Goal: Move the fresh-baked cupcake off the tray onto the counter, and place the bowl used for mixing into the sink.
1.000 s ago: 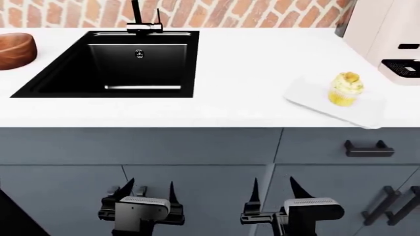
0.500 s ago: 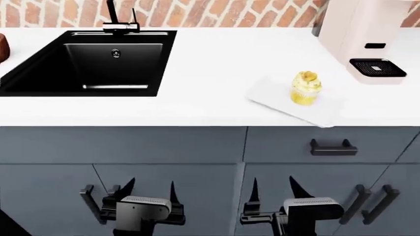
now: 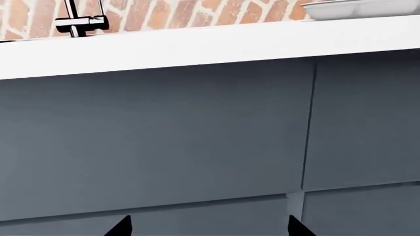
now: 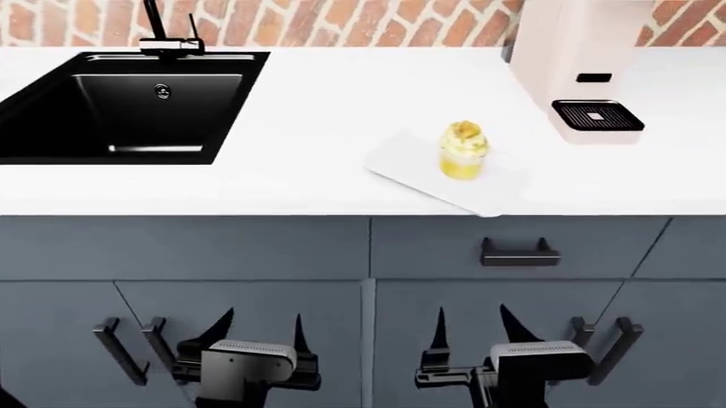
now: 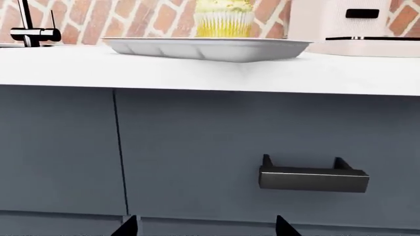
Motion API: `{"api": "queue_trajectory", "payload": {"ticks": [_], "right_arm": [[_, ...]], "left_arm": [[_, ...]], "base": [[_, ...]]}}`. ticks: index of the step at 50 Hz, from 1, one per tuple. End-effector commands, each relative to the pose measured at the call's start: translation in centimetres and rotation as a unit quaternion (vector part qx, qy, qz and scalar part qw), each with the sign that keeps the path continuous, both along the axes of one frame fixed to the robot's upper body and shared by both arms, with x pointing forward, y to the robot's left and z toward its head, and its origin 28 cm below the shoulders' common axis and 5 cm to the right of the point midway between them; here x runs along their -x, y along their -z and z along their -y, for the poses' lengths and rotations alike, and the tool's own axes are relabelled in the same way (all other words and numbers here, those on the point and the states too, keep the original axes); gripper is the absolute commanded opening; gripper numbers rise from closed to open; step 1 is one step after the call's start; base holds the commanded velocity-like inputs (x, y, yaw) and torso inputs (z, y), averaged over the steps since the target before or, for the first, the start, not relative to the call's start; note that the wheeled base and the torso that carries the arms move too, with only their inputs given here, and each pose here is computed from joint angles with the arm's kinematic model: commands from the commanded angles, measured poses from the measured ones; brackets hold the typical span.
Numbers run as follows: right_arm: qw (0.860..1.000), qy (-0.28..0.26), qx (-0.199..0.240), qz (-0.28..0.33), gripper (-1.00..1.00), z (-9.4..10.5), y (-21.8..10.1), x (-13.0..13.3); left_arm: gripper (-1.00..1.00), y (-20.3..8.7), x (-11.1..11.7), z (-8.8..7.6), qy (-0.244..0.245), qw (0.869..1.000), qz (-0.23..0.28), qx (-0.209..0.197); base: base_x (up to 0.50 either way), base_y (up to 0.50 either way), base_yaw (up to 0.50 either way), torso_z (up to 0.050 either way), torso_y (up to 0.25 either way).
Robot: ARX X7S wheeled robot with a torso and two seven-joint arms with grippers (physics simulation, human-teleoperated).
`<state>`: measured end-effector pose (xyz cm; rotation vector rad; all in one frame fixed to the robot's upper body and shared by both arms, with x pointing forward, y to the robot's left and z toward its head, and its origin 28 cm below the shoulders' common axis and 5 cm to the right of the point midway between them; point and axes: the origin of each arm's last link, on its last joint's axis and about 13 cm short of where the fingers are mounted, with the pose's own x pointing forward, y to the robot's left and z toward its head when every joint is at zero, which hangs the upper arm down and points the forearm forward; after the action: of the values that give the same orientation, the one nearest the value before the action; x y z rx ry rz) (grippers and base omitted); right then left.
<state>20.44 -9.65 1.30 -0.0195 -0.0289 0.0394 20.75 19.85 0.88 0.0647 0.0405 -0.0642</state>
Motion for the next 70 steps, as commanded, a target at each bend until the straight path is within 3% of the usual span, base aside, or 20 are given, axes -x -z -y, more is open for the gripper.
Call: {"api": "queue_trajectory", "payload": {"ticks": [1,30,70], "right_arm": [[1.000,-0.001,0.000,0.000,1.00,-0.10,0.06,0.09],[1.000,0.003,0.008,-0.012,1.00,0.00,0.27,-0.02],[1.000,0.002,0.009,-0.013,1.00,-0.02,0.33,0.01]], "left_arm": [[1.00,0.06,0.10,-0.10,0.000,1.000,0.000,0.000],[1.00,0.00,0.00,0.02,0.001,1.000,0.000,-0.002],[1.00,0.01,0.09,0.00,0.002,1.000,0.001,-0.002]], "base": [[0.00,-0.25,0.00,0.000,0.000],[0.02,-0.07,0.00,0.000,0.000],[0.17,0.00,0.00,0.000,0.000]]}}
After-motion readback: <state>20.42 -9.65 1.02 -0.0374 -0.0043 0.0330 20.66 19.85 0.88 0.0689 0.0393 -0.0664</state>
